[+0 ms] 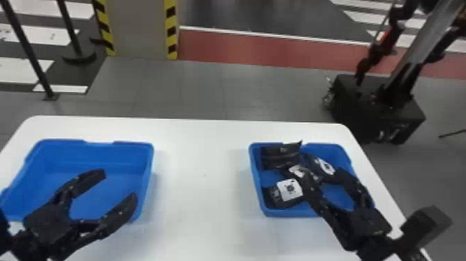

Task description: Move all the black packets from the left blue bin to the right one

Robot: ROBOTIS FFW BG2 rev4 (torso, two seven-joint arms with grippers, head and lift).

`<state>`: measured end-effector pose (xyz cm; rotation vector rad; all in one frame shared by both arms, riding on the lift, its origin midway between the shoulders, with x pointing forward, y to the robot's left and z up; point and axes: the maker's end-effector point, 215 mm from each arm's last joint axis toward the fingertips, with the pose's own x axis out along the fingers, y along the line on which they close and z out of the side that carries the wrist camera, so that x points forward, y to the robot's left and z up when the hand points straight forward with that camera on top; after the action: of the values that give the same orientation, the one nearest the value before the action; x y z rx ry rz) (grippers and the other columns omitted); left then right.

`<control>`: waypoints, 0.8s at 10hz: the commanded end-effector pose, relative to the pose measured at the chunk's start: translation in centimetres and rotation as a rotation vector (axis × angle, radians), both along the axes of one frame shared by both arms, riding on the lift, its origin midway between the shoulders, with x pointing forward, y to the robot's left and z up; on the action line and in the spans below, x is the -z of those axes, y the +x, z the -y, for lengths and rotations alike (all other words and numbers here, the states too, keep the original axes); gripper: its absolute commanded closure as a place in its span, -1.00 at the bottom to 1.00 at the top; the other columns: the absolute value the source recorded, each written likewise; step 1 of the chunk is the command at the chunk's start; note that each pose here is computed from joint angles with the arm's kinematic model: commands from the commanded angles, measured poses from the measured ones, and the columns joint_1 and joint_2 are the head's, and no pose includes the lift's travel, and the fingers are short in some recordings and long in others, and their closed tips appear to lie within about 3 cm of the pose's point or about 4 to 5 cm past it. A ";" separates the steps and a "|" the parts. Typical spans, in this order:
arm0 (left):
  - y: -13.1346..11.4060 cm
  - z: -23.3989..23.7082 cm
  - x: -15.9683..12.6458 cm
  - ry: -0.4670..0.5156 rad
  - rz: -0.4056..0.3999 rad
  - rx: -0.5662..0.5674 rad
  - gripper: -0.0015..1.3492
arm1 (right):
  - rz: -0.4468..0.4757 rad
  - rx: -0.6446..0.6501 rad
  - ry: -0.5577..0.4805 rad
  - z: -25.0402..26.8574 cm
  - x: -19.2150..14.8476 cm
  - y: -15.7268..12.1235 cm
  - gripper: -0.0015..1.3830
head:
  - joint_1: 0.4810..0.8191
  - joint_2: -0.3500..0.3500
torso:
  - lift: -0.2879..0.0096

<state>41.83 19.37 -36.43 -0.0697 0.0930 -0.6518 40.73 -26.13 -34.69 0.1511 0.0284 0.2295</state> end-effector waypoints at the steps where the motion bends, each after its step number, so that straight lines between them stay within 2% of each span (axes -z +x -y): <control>1: -4.1 -2.8 -2.6 0.023 0.056 -0.126 -0.75 | 0.006 0.003 0.026 -1.2 -1.3 -3.8 -0.58 | 0.27 -0.32 | 0.20; 3: -7.9 -4.6 -6.6 0.064 0.135 -0.262 -0.75 | 0.025 0.001 -0.012 -2.3 -4.6 -8.0 -0.58 | 0.27 -0.07 | 0.20; 4: -8.8 -5.5 -7.0 0.082 0.151 -0.289 -0.75 | 0.025 0.000 -0.025 -2.7 -5.6 -9.4 -0.58 | 0.27 0.00 | 0.20; 6: -10.3 -6.5 -7.1 0.098 0.161 -0.317 -0.75 | -0.017 -0.012 -0.028 -3.7 -4.7 -11.6 -0.58 | 0.27 0.10 | 0.20; 8: -11.6 -8.2 -6.3 0.137 0.138 -0.347 -0.75 | -0.080 -0.023 -0.024 -4.3 -2.2 -13.0 -0.58 | 0.27 0.20 | 0.20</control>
<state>30.63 27.05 -29.91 0.0821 -0.0184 -0.3097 28.18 -21.99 -31.69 0.1311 0.0936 0.2441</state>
